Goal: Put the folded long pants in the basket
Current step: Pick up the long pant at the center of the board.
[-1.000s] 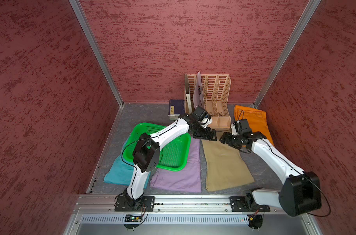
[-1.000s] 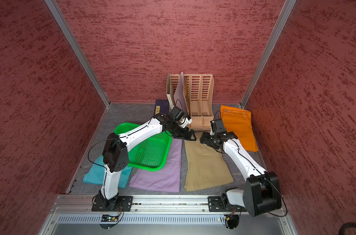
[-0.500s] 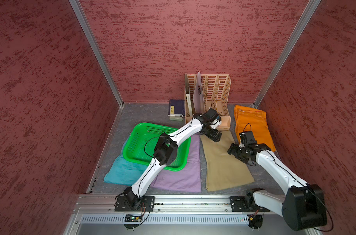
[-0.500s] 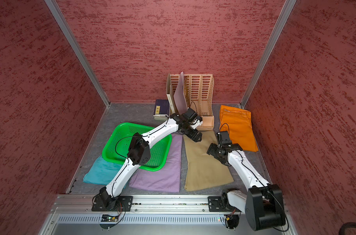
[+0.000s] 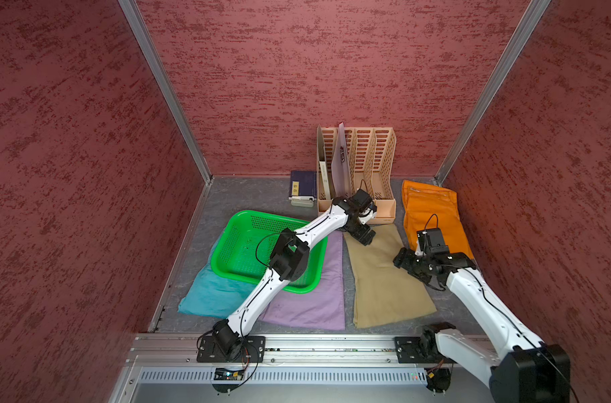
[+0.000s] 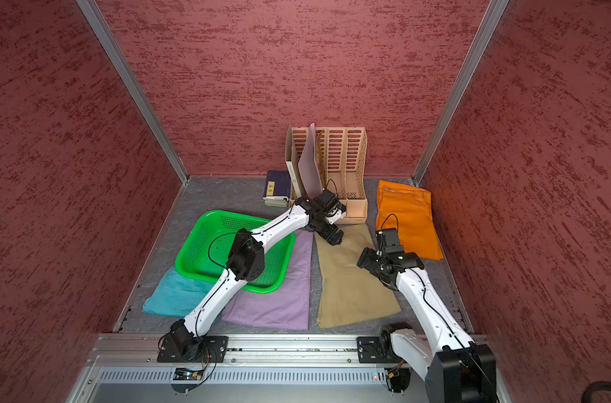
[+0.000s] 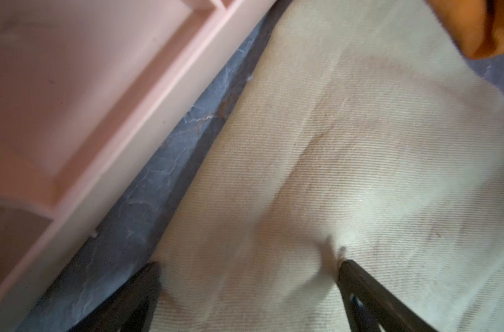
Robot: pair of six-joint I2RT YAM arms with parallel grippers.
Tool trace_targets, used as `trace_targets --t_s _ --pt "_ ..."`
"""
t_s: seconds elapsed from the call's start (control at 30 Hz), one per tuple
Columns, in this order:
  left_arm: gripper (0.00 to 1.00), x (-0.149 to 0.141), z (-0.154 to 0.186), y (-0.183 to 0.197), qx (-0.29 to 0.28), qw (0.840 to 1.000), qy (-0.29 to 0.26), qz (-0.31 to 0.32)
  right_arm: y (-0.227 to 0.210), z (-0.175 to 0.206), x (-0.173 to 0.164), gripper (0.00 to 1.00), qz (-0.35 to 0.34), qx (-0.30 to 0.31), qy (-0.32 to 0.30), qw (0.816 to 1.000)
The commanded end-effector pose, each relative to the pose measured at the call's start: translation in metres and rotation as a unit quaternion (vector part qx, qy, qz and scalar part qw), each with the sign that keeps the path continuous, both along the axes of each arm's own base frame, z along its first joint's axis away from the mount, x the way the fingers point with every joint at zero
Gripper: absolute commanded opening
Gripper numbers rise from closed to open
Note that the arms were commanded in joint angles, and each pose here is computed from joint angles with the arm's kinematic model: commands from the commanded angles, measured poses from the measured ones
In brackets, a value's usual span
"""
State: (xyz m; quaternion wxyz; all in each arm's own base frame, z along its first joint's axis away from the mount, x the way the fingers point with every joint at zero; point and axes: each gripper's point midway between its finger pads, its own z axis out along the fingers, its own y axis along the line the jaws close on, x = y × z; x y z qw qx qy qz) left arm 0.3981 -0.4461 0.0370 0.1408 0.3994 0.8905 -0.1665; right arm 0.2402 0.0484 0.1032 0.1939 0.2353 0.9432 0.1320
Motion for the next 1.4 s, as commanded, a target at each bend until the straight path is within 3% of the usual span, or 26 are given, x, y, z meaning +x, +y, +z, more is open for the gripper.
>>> trace_targets --t_s 0.0,0.3,0.5,0.57,0.7,0.8,1.07,1.37 --pt "1.0 -0.002 -0.016 -0.003 0.001 1.0 0.011 -0.012 0.004 0.01 -0.003 0.76 0.005 0.012 -0.002 1.0" --pt "0.94 -0.036 -0.037 -0.003 0.025 0.997 0.052 -0.059 0.006 0.016 -0.01 0.75 0.004 0.022 0.004 1.0" --pt "0.76 -0.053 -0.056 0.002 0.066 0.993 0.056 -0.079 0.004 0.023 -0.008 0.75 0.004 0.017 -0.004 1.0" --pt "0.63 -0.056 -0.061 0.004 0.074 0.992 0.059 -0.079 0.003 0.024 -0.008 0.75 0.005 0.014 -0.004 1.0" --pt "0.22 -0.055 -0.062 0.005 0.073 0.993 0.065 -0.067 0.003 0.022 -0.007 0.75 0.005 0.011 -0.003 1.0" --pt "0.01 -0.053 -0.053 0.003 0.051 0.994 0.076 -0.054 0.001 0.021 -0.005 0.75 0.004 0.006 -0.002 1.0" --pt "0.0 -0.033 0.005 -0.005 -0.017 0.998 0.066 -0.004 0.0 0.019 0.002 0.75 0.002 0.001 -0.003 1.0" --pt "0.0 -0.029 0.075 -0.004 -0.028 0.999 -0.02 0.016 -0.004 0.023 0.007 0.74 -0.002 -0.007 -0.012 1.0"
